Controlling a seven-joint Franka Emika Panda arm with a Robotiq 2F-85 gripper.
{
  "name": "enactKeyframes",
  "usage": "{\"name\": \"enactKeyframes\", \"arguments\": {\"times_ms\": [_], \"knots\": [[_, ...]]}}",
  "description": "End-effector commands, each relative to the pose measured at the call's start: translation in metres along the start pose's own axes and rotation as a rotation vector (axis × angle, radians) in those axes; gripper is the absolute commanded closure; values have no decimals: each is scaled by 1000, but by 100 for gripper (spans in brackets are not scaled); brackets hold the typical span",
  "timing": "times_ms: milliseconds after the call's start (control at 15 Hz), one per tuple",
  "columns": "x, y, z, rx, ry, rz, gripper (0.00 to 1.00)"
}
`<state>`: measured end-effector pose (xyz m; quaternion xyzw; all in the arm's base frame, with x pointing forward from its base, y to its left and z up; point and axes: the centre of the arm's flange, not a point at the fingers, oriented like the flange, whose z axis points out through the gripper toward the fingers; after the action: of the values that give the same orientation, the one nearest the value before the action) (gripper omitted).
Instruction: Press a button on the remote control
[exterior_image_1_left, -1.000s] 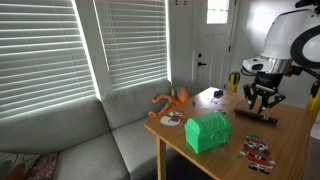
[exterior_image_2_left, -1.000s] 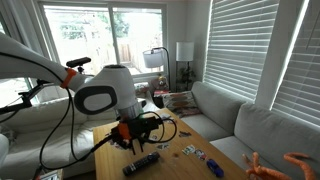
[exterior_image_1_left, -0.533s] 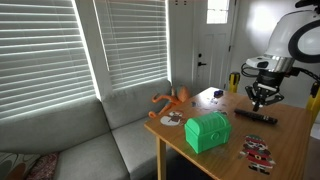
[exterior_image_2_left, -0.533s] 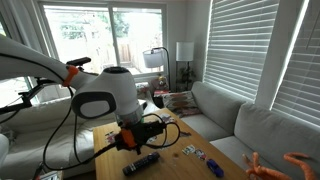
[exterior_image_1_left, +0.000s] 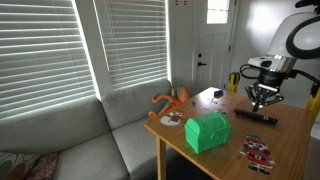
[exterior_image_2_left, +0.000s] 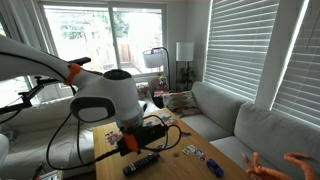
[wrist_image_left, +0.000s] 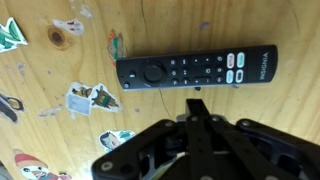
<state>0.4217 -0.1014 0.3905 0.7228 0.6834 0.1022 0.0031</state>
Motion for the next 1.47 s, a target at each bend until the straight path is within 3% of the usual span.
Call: {"name": "enactKeyframes", "arguments": {"times_ms": [0, 1400], "knots": [[-9, 2, 7, 12, 23, -1, 100], [-19, 24, 21, 9, 51, 66, 100]]}}
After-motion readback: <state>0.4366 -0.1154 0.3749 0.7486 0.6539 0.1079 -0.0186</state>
